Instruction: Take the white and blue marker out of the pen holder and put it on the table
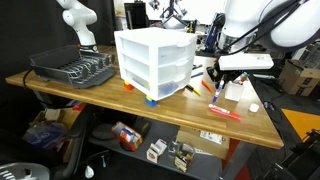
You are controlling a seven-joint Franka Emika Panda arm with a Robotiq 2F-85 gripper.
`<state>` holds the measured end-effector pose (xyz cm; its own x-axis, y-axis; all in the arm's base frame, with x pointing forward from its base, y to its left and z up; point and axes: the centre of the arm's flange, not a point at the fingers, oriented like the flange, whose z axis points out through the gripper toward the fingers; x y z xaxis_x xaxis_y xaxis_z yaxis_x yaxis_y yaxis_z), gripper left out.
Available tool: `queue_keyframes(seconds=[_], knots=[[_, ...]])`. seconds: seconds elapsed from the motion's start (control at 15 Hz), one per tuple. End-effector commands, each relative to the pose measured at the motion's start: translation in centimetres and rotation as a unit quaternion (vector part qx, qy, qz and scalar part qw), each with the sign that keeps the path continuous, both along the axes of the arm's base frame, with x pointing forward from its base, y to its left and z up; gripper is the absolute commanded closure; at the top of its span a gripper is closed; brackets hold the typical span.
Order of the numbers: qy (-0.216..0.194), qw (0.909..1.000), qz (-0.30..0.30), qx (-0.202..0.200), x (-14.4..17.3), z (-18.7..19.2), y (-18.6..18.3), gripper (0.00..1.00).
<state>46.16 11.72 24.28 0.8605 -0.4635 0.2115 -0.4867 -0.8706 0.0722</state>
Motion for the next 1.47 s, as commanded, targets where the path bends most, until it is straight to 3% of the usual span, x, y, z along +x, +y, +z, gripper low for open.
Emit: queue_keyframes(seconds=[0.0, 0.53, 1.0, 1.07, 1.13, 1.2, 1.4], knots=[[-0.045, 0.9966, 0.044, -0.053, 1.7, -1.9, 0.5, 0.95], [-0.113, 0.9769, 0.093, -0.156, 3.9, -7.5, -0.9, 0.95], [-0.144, 0.9687, 0.077, -0.187, 6.3, -12.1, -0.1, 0.93], [-0.147, 0.968, 0.071, -0.191, 6.6, -12.5, 0.0, 0.8], [-0.149, 0.9671, 0.064, -0.196, 6.9, -12.6, 0.0, 0.76], [-0.15, 0.9668, 0.056, -0.199, 7.1, -12.7, 0.0, 0.61], [-0.15, 0.9675, 0.03, -0.202, 7.2, -12.3, 0.0, 0.43]])
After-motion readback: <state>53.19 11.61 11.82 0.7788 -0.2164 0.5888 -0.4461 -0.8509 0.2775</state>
